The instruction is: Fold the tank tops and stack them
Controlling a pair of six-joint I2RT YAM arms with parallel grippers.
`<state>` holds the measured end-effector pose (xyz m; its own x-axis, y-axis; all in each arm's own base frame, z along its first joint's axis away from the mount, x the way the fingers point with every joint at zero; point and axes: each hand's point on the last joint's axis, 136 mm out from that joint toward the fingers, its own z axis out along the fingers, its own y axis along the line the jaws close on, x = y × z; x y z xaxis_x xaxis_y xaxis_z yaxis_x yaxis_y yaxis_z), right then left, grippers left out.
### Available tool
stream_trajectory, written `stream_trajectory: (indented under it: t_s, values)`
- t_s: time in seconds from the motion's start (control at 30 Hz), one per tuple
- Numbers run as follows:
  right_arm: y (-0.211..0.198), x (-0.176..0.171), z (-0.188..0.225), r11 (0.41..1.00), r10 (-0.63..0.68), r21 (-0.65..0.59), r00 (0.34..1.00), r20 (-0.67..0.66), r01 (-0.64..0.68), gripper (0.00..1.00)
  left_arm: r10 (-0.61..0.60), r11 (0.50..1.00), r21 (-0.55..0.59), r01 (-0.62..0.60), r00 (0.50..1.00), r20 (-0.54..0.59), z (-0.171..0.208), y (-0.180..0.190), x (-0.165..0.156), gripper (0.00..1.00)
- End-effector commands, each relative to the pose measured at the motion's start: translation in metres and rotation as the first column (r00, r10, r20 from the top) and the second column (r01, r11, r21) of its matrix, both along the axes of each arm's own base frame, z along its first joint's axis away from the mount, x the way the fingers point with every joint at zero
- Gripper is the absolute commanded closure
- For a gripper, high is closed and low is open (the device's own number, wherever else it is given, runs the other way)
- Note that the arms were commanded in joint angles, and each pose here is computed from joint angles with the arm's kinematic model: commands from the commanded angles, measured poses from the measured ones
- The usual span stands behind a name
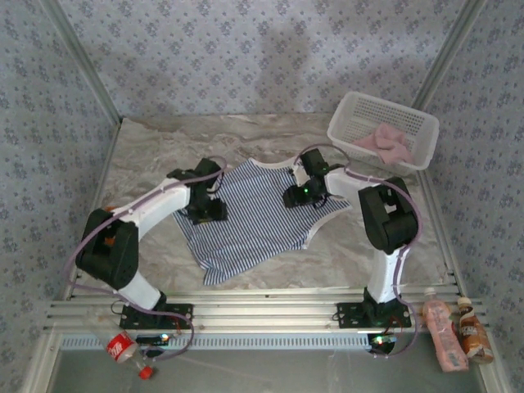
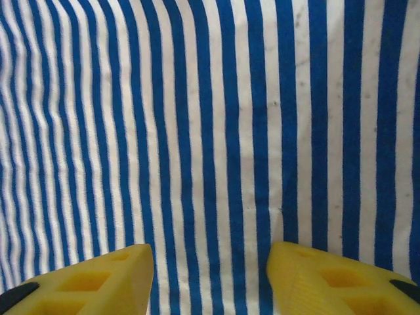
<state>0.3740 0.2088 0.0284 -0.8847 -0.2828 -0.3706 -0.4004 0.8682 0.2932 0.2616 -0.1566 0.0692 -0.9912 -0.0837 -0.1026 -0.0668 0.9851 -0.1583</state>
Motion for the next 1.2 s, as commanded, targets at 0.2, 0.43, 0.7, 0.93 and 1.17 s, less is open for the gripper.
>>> stream_trajectory:
  t_s: [0.2,0.43,0.7,0.93,1.17]
  values:
    - [-0.064,-0.081,-0.032,0.974,-0.217,-0.108,0.957,-0.193,0.199,0.46,0.059,0.997,0.052,-0.054,0.993,-0.103,-0.042,0.018,-0.028,0.48]
    - [-0.079,-0.126,-0.028,0.932,-0.363,-0.104,0.898,-0.249,0.347,0.46,-0.073,0.993,0.085,0.082,0.992,-0.103,-0.052,0.004,0.014,0.48]
    - [-0.080,-0.126,0.005,0.948,-0.317,-0.024,0.939,-0.132,0.316,0.45,-0.179,0.981,0.057,0.184,0.980,-0.083,-0.034,-0.014,0.046,0.47]
    - [-0.055,-0.038,0.069,0.993,-0.118,0.009,0.982,0.144,0.118,0.41,-0.104,0.994,-0.017,0.105,0.993,0.046,0.007,-0.002,0.109,0.46]
    - [-0.048,0.045,0.066,0.992,-0.101,-0.059,0.975,0.195,0.115,0.41,-0.018,0.994,-0.109,0.032,0.991,0.130,0.007,0.000,0.186,0.46]
